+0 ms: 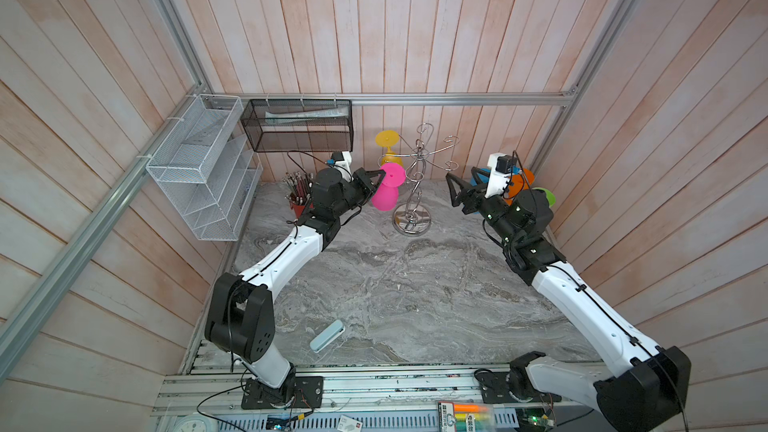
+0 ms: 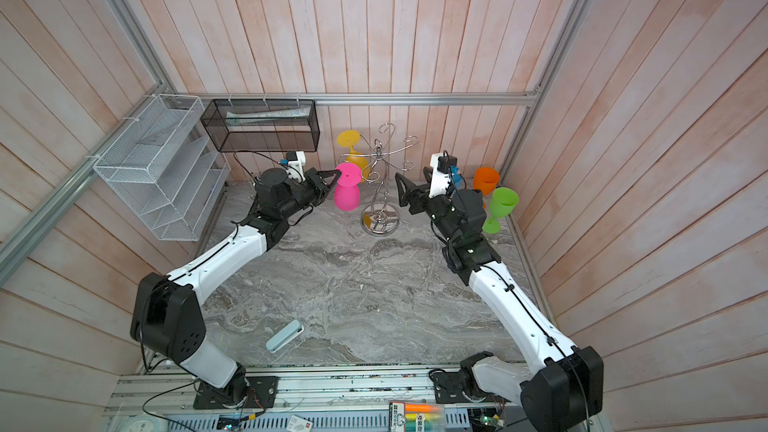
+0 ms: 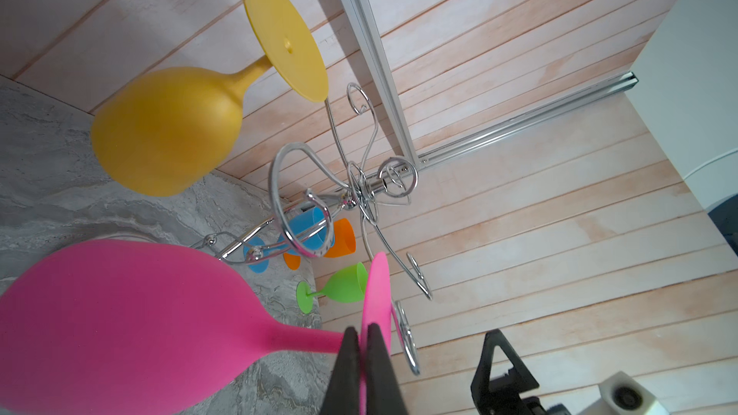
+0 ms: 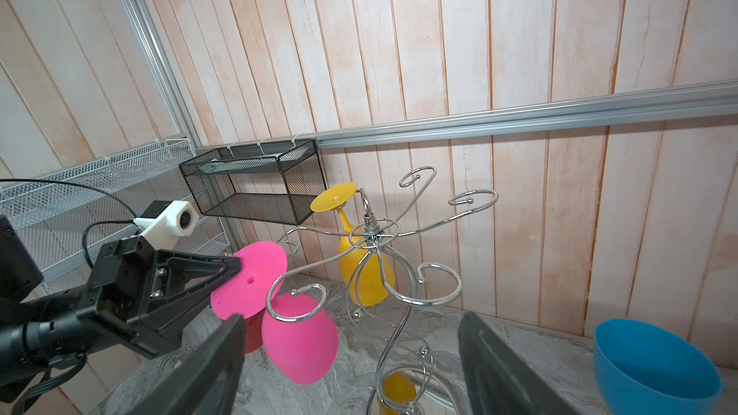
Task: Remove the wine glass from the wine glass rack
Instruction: 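Carry the pink glass toward the robot while the right gripper follows it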
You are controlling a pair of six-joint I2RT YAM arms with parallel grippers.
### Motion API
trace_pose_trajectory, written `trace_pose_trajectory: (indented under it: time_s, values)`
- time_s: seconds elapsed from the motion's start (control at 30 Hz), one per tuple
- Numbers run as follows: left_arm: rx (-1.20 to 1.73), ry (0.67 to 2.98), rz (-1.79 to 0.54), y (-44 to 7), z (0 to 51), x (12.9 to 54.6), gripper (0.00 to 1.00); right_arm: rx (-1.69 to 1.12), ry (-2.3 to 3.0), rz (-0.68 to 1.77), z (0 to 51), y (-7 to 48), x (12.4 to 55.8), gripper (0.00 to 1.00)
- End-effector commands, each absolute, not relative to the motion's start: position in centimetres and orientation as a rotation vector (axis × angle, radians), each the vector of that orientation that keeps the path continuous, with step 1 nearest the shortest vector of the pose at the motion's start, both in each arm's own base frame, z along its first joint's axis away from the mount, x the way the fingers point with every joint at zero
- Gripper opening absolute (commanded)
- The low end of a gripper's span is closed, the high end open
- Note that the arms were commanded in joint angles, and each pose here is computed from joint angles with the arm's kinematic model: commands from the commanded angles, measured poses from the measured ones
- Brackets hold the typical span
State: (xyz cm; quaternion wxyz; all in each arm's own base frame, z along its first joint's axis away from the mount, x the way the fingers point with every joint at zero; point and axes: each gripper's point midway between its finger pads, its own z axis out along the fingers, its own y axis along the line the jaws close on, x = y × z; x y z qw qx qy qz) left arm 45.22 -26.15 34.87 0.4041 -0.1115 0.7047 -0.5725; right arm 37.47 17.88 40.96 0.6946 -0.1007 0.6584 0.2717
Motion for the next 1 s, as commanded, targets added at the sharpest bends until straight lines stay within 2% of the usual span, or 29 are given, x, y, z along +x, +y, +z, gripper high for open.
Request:
trace_pose_trajectory:
  time_s: [0.0,0.27,0.53,0.97]
  values:
    - [-0.113,1.748,-1.483,-26.9,36.6,42.5,0.0,-0.231,1.453,0.627,42.3,18.1,37.3,0.84]
    - [0.062,1.802,-1.407,-26.1,34.0,37.3,0.0,-0.195,1.477,0.628,42.3,17.6,36.8,0.84]
    - [0.192,1.79,-1.244,-24.5,31.5,33.5,0.0,-0.218,1.569,0.612,40.8,21.0,35.8,0.84]
    - [0.376,1.734,-0.972,-24.2,29.0,29.8,0.0,-0.205,1.827,0.616,32.4,22.9,33.1,0.83]
